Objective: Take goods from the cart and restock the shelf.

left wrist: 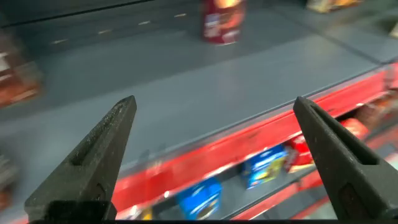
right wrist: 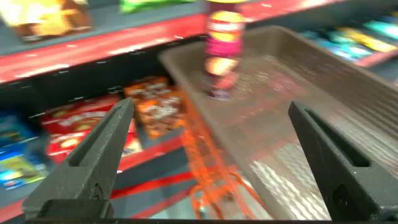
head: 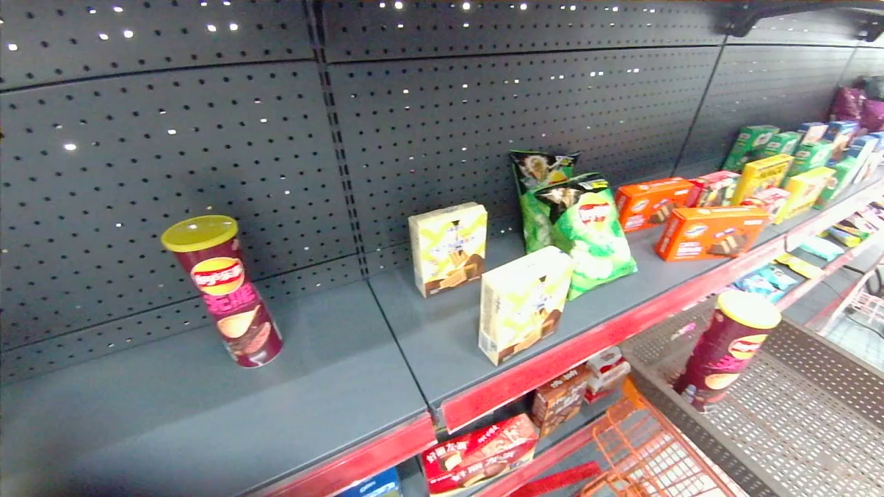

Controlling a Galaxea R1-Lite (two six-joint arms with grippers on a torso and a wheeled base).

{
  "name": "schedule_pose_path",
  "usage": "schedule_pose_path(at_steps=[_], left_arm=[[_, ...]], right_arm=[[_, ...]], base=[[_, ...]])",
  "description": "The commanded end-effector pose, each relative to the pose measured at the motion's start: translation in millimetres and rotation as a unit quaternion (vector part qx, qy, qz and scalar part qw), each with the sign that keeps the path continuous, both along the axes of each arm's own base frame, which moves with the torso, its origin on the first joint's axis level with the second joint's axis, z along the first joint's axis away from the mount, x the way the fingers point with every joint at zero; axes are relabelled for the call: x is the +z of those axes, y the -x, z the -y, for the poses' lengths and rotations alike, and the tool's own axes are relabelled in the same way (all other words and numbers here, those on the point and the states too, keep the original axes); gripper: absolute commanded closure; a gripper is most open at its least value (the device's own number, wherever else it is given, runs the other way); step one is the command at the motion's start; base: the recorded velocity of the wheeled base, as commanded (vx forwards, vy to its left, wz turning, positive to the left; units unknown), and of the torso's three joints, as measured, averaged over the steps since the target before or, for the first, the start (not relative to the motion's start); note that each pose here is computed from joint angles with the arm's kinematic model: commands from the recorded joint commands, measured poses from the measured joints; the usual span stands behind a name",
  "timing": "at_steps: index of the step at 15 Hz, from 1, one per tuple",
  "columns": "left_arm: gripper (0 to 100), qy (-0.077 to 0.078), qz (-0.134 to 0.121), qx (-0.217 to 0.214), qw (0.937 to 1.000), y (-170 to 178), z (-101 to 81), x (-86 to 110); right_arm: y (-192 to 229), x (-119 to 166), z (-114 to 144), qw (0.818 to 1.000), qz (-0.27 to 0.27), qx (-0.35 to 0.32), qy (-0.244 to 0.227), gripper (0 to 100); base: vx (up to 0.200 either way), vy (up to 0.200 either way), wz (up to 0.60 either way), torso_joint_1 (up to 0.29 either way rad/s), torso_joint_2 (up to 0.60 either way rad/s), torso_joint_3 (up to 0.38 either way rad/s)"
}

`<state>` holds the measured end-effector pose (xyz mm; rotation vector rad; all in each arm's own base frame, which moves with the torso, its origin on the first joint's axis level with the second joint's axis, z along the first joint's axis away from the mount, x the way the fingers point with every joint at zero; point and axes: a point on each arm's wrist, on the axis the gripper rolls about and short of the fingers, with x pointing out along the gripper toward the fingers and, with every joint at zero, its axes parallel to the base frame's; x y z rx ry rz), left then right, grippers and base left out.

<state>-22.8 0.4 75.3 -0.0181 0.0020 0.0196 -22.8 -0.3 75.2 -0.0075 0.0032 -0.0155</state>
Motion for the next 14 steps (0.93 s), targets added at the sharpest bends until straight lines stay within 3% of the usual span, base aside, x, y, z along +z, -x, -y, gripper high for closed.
schedule_pose_path(at_steps=[1, 4, 14], left_arm=[[0, 0.0, 0.0, 0.0, 1.0, 0.0, 0.0, 0.0], [0, 0.0, 0.0, 0.0, 1.0, 0.0, 0.0, 0.0], [0, 0.0, 0.0, 0.0, 1.0, 0.0, 0.0, 0.0]], right_arm=[[-0.1, 0.0, 0.0, 1.0, -0.001, 0.0, 0.0, 0], [-0.1, 0.2, 0.0, 1.0, 0.0, 0.0, 0.0, 0], [-0.5, 0.2, 0.0, 1.0, -0.003, 0.004, 0.0, 0]], base=[[0.0, 0.0, -0.6, 0.002, 0.0, 0.002], [0.0, 0.0, -0.6, 0.005, 0.0, 0.002], [0.0, 0.0, 0.0, 0.0, 0.0, 0.0]])
